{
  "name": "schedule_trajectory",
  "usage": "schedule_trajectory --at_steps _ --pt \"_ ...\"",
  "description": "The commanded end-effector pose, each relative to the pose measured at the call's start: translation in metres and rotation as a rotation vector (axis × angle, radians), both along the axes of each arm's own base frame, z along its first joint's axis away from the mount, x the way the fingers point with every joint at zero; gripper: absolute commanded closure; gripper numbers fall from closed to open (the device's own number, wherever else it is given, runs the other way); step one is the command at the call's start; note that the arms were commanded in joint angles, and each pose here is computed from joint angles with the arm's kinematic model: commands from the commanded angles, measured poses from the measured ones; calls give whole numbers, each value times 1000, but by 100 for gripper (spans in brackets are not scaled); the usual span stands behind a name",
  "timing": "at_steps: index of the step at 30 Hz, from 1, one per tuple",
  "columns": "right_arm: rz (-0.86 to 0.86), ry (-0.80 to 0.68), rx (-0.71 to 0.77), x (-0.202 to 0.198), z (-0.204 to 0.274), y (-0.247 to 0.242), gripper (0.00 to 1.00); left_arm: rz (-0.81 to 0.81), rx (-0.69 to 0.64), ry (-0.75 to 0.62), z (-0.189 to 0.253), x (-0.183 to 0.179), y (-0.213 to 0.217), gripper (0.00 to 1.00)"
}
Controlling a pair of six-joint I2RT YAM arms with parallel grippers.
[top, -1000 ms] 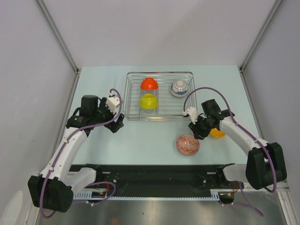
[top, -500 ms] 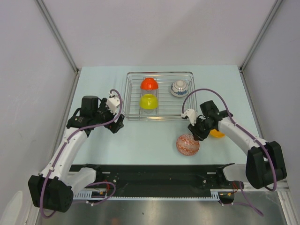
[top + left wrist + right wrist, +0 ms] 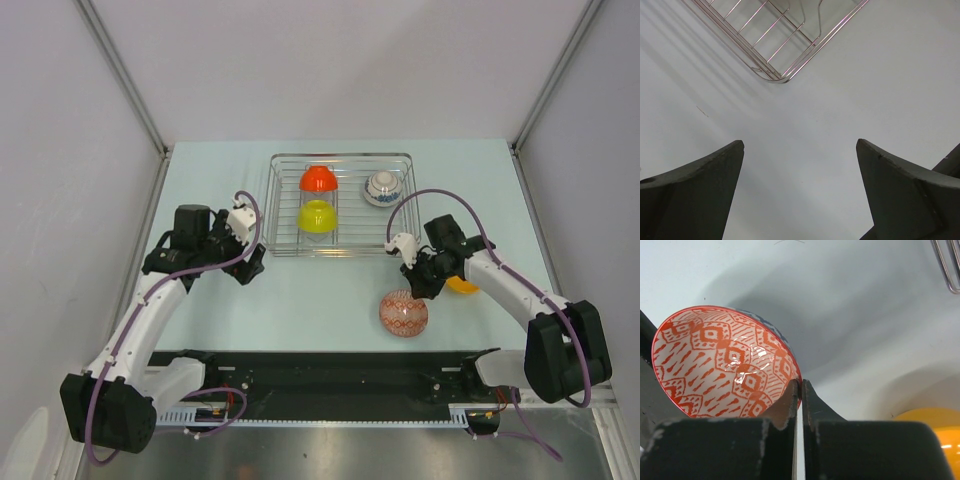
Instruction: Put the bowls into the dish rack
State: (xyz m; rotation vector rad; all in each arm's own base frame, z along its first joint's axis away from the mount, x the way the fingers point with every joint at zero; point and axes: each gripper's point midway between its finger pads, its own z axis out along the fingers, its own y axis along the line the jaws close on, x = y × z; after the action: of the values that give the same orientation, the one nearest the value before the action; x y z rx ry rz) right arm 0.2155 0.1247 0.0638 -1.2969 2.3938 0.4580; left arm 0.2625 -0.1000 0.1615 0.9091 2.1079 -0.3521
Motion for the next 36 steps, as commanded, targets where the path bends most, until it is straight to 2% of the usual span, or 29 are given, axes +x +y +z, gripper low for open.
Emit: schedule_trajectory --at_steps 1,6,10,25,36 --pt "15 5 -6 -2 2 1 100 -24 -26 -45 10 1 -5 0" --pt "27 2 12 -1 10 5 100 -24 -20 -48 11 1 -4 0" --pt "13 -61 26 8 30 7 100 -20 -14 -46 10 2 -3 0" --pt "-24 -451 10 57 153 17 100 -9 -8 -42 9 5 -1 0" --pt "-110 -729 -78 129 216 23 100 10 27 -45 8 5 6 0"
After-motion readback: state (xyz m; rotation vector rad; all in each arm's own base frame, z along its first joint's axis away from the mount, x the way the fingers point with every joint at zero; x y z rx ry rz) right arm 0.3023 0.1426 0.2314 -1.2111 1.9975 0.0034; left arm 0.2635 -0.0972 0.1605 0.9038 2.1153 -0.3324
